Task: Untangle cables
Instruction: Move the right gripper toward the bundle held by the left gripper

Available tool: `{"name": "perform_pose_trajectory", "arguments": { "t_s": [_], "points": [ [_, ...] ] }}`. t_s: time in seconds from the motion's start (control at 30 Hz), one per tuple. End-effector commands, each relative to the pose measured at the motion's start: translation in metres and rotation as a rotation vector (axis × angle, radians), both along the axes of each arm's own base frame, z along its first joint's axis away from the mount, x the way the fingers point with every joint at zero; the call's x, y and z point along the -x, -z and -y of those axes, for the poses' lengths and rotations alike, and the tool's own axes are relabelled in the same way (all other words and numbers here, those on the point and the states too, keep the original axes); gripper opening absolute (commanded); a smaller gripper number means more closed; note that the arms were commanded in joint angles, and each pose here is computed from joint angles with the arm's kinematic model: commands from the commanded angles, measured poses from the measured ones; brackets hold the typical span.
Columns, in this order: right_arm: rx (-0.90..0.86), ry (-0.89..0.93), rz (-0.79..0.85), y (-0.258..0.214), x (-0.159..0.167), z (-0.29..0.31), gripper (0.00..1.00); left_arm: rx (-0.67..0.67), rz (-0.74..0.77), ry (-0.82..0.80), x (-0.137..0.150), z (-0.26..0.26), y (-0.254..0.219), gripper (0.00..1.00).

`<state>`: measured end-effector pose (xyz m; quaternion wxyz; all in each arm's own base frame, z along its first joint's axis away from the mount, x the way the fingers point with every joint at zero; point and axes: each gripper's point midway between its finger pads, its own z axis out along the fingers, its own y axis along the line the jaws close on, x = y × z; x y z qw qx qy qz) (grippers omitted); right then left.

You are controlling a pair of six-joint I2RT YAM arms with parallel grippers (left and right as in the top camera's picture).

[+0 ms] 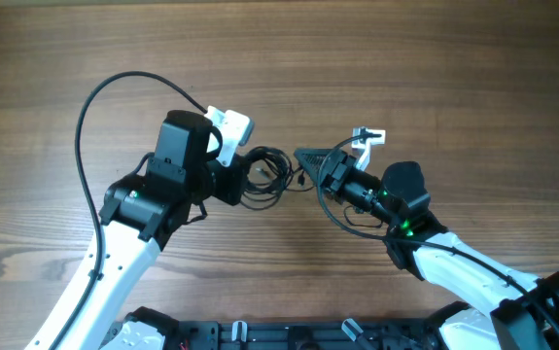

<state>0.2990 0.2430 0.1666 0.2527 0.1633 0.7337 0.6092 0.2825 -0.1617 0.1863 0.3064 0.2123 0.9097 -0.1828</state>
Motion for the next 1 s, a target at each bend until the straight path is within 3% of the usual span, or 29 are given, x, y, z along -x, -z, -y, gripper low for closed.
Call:
{"name": "perform_pose_trajectory", "arguments": {
  "t_s": [0.0, 0.07, 0.13, 0.27, 0.37, 0.63, 0.77, 0.97],
  "points": [
    [-0.006, 0.022, 0.0, -0.002, -0.005, 0.0, 0.33, 0.087, -0.011, 0.061, 0.008, 0.016, -0.013, 0.04],
    [-0.002, 0.021, 0.006, -0.002, -0.005, 0.0, 0.14, 0.087, -0.011, 0.06, 0.007, 0.015, -0.013, 0.04],
    [0.04, 0.01, 0.066, -0.002, -0.004, 0.0, 0.05, 0.093, -0.025, 0.009, 0.004, 0.012, -0.012, 0.04],
    [0.128, -0.027, 0.204, -0.004, -0.002, -0.002, 0.05, 0.063, -0.064, -0.382, -0.017, -0.028, -0.003, 0.04],
    [0.15, -0.052, 0.324, -0.02, 0.003, -0.003, 0.05, 0.09, -0.096, -0.438, -0.018, -0.029, 0.0, 0.04],
    [0.176, -0.051, 0.515, -0.057, 0.009, -0.001, 0.05, 0.146, -0.22, -0.36, -0.014, -0.003, 0.02, 0.04],
    [0.191, -0.105, 0.58, -0.063, 0.021, -0.018, 0.05, 0.186, -0.257, -0.409, -0.018, 0.0, 0.023, 0.04],
    [0.375, -0.044, 0.544, -0.03, 0.021, -0.032, 0.05, 0.257, -0.305, -0.369, -0.013, 0.014, 0.019, 0.04]
  ]
}}
